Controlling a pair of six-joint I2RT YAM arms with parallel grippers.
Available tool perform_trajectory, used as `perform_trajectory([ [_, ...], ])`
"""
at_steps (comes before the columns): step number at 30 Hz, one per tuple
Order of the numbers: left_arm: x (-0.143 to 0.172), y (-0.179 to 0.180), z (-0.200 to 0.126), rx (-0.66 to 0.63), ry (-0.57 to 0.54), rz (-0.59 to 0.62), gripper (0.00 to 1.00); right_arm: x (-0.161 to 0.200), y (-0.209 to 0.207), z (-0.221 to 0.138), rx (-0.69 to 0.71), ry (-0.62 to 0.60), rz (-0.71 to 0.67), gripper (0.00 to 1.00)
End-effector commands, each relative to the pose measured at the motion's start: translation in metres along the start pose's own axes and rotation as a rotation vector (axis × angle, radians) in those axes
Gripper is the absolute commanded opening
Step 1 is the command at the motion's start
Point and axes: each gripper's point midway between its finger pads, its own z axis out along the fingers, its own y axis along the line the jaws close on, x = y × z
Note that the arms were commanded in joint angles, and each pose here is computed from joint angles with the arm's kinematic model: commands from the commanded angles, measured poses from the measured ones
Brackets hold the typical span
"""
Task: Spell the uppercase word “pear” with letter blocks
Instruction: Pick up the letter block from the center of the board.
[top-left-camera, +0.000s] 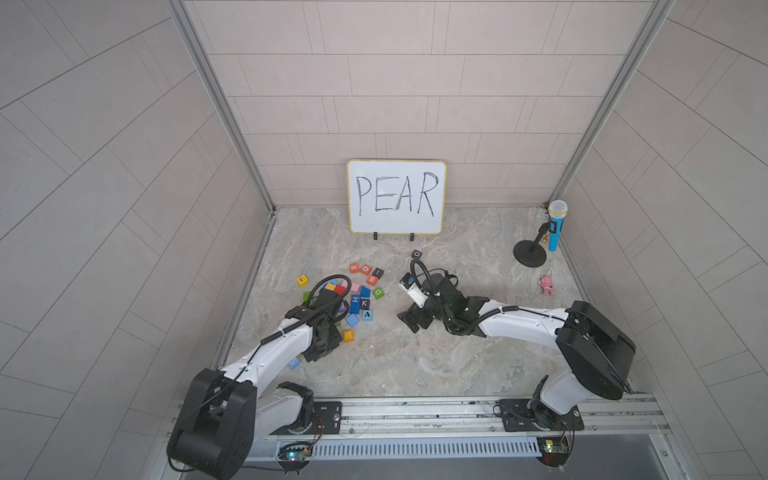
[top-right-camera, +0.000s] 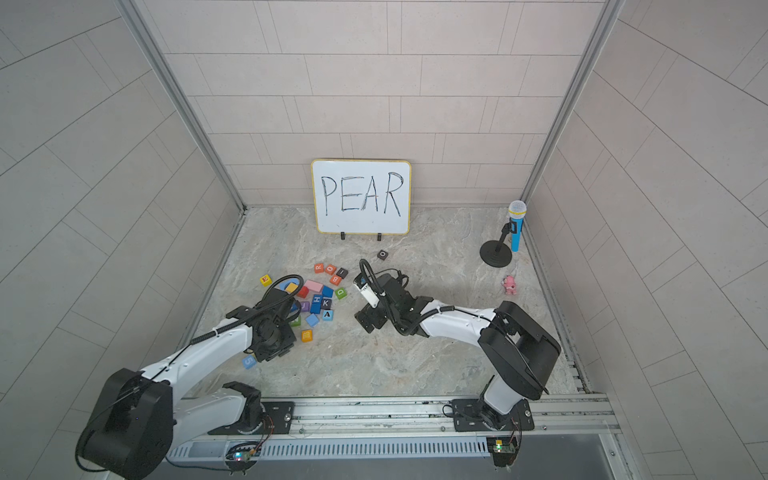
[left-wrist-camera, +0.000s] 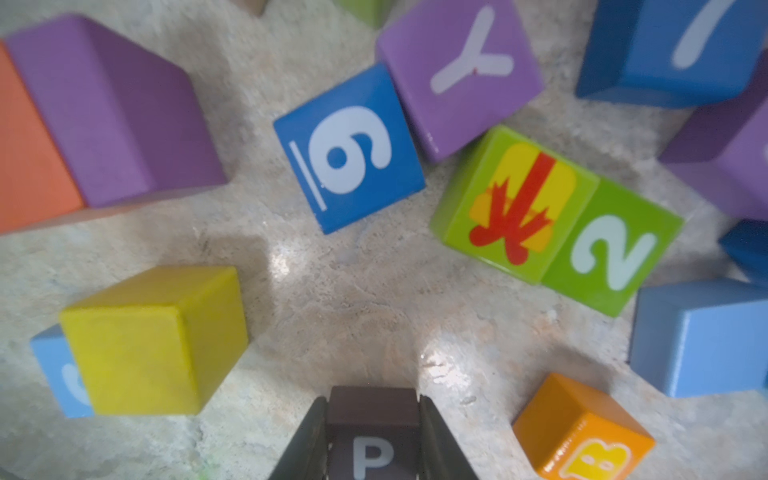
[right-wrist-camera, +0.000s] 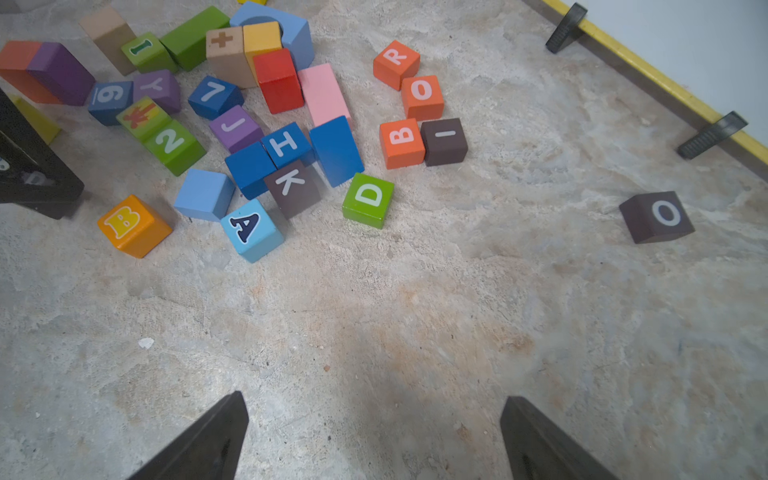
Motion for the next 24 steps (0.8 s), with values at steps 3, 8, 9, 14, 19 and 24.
perform_trajectory([
  [3, -0.008, -0.006, -0.015, 0.015, -0.038, 0.035, 0.12, -0.008, -0.001, -0.009, 0.020, -0.025, 0.004, 1.00],
  [8, -0.014, -0.014, -0.028, 0.040, -0.064, 0.055, 0.00, -0.010, -0.004, -0.014, 0.036, -0.030, 0.008, 1.00],
  [9, -0.015, -0.016, -0.032, 0.046, -0.070, 0.060, 0.00, -0.010, -0.005, -0.016, 0.041, -0.030, 0.010, 1.00],
  [14, -0.020, -0.033, -0.051, 0.083, -0.103, 0.096, 0.00, -0.004, -0.009, -0.032, 0.068, -0.034, 0.041, 1.00],
  [19, -0.018, -0.065, -0.070, 0.132, -0.126, 0.151, 0.00, 0.022, -0.019, -0.051, 0.130, -0.027, 0.118, 1.00],
  [24, -0.003, -0.107, -0.078, 0.170, -0.130, 0.236, 0.00, 0.057, -0.028, -0.069, 0.187, -0.026, 0.214, 1.00],
])
